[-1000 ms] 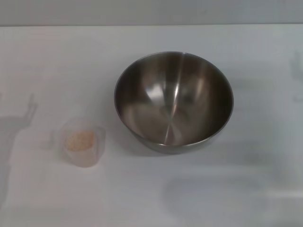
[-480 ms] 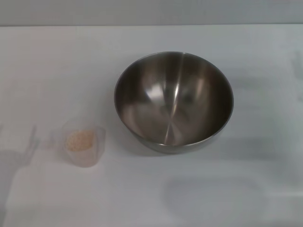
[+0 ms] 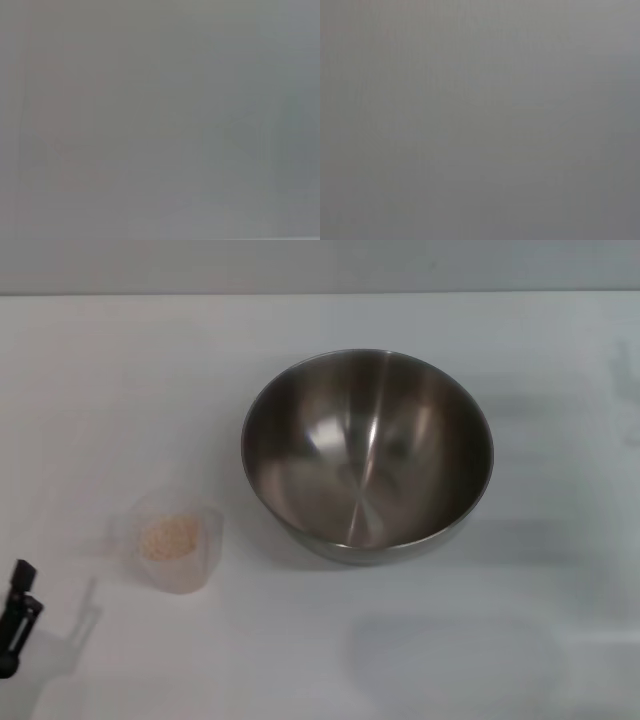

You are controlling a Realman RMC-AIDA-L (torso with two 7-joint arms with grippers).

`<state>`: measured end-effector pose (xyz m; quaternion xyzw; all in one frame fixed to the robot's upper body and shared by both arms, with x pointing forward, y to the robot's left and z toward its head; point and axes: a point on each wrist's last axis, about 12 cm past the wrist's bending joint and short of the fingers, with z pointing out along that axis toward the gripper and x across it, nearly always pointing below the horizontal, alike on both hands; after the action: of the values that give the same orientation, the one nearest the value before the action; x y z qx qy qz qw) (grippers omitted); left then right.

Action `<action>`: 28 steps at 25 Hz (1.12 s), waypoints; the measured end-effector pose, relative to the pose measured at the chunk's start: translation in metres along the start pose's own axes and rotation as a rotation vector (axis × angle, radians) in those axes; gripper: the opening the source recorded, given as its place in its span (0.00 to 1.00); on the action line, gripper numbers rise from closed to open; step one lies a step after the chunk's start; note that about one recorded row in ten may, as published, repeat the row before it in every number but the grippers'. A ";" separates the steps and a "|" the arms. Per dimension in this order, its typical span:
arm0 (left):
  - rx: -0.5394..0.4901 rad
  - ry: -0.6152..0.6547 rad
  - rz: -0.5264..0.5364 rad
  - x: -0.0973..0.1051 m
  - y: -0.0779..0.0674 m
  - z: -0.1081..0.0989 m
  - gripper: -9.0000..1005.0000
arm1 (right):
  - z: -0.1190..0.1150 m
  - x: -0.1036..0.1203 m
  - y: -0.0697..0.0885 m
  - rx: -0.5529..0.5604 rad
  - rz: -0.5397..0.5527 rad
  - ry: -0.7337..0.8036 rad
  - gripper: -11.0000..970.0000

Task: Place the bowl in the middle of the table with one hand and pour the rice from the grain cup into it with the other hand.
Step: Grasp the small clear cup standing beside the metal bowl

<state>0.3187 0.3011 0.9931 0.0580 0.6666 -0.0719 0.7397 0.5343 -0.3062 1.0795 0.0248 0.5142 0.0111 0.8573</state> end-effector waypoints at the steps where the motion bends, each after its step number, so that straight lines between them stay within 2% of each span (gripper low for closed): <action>1: 0.006 0.015 0.006 0.002 -0.002 0.000 0.69 | 0.001 0.000 0.000 -0.002 0.000 0.000 0.70; 10: 0.008 0.092 0.009 0.012 -0.026 0.012 0.69 | 0.001 0.000 -0.002 -0.004 -0.013 0.003 0.70; 15: 0.023 0.119 -0.005 0.015 -0.035 0.016 0.69 | 0.000 0.000 -0.005 -0.002 -0.023 0.003 0.70; 23: -0.010 0.134 0.058 0.013 -0.052 0.013 0.68 | 0.000 0.000 -0.007 -0.001 -0.031 0.005 0.70; 28: -0.014 0.151 0.050 0.016 -0.059 0.018 0.68 | 0.000 -0.001 -0.007 -0.003 -0.032 0.003 0.70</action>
<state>0.3274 0.2392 0.9800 0.0747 0.7193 -0.0440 0.6893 0.5341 -0.3136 1.0797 0.0154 0.5160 -0.0020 0.8565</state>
